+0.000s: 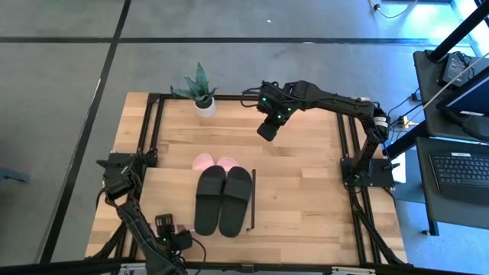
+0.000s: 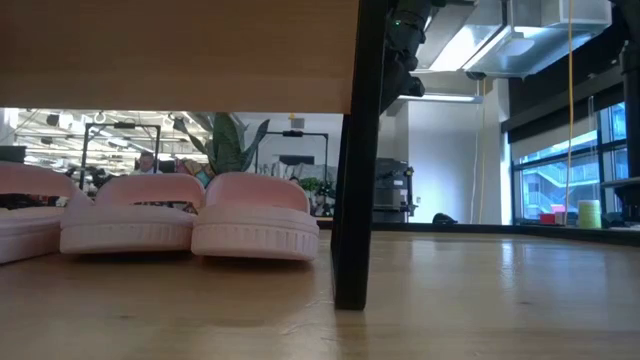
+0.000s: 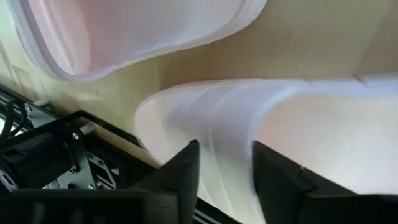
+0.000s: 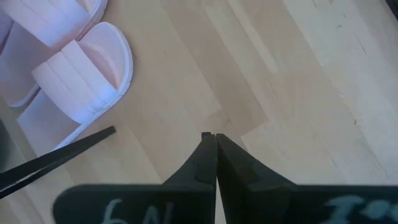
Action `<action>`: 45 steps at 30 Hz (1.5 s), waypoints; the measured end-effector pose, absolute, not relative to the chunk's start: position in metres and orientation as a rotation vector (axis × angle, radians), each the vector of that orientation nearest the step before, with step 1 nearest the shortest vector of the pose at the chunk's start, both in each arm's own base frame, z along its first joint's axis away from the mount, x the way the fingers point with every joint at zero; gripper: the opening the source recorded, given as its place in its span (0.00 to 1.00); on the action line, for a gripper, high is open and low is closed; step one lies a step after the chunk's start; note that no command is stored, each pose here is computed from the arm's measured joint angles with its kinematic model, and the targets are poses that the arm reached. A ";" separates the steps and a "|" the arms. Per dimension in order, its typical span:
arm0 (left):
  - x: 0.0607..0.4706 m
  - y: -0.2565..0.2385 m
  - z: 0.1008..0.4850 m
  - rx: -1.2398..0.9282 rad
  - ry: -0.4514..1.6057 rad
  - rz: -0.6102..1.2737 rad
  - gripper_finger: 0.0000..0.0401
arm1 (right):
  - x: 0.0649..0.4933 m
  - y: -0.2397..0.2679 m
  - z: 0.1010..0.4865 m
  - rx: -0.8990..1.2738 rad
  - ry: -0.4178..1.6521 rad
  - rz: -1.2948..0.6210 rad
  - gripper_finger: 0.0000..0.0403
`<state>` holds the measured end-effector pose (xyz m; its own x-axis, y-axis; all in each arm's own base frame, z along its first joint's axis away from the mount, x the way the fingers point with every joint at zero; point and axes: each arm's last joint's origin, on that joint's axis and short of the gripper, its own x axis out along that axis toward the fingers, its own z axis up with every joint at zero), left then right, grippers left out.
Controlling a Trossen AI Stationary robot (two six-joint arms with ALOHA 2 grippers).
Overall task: Pick and place slides into the shelf
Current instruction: Put the pink slide under the shelf
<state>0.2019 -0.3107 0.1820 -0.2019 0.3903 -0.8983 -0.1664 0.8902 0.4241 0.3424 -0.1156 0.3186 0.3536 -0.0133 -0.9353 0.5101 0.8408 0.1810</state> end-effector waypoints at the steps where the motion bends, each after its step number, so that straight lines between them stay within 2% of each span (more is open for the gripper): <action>1: 0.202 -0.311 0.182 0.172 1.704 0.509 0.34 | 0.342 -0.116 0.319 0.492 1.171 -0.357 0.01; 7: 0.200 -0.311 0.182 0.188 1.736 0.482 0.45 | 0.342 -0.116 0.319 0.493 1.170 -0.357 0.01; 15: 0.194 -0.323 0.192 0.180 1.743 0.399 0.46 | 0.342 -0.116 0.319 0.495 1.171 -0.357 0.01; 19: 0.192 -0.337 0.211 0.145 1.651 0.338 0.46 | 0.342 -0.116 0.319 0.495 1.171 -0.357 0.01; 22: 0.190 -0.351 0.229 0.070 1.554 0.286 0.46 | 0.342 -0.116 0.319 0.510 1.168 -0.367 0.01; 27: 0.190 -0.377 0.253 -0.207 1.392 0.216 0.46 | 0.342 -0.116 0.319 0.516 1.168 -0.371 0.01; 34: 0.190 -0.410 0.262 -0.580 1.150 0.132 0.46 | 0.342 -0.116 0.319 0.477 1.173 -0.344 0.01; 39: 0.192 -0.419 0.255 -0.641 1.049 0.097 0.46 | 0.343 -0.116 0.319 0.425 1.168 -0.310 0.02; 45: 0.212 -0.412 0.225 -0.591 1.037 0.084 0.46 | 0.343 -0.116 0.319 0.396 1.171 -0.290 0.04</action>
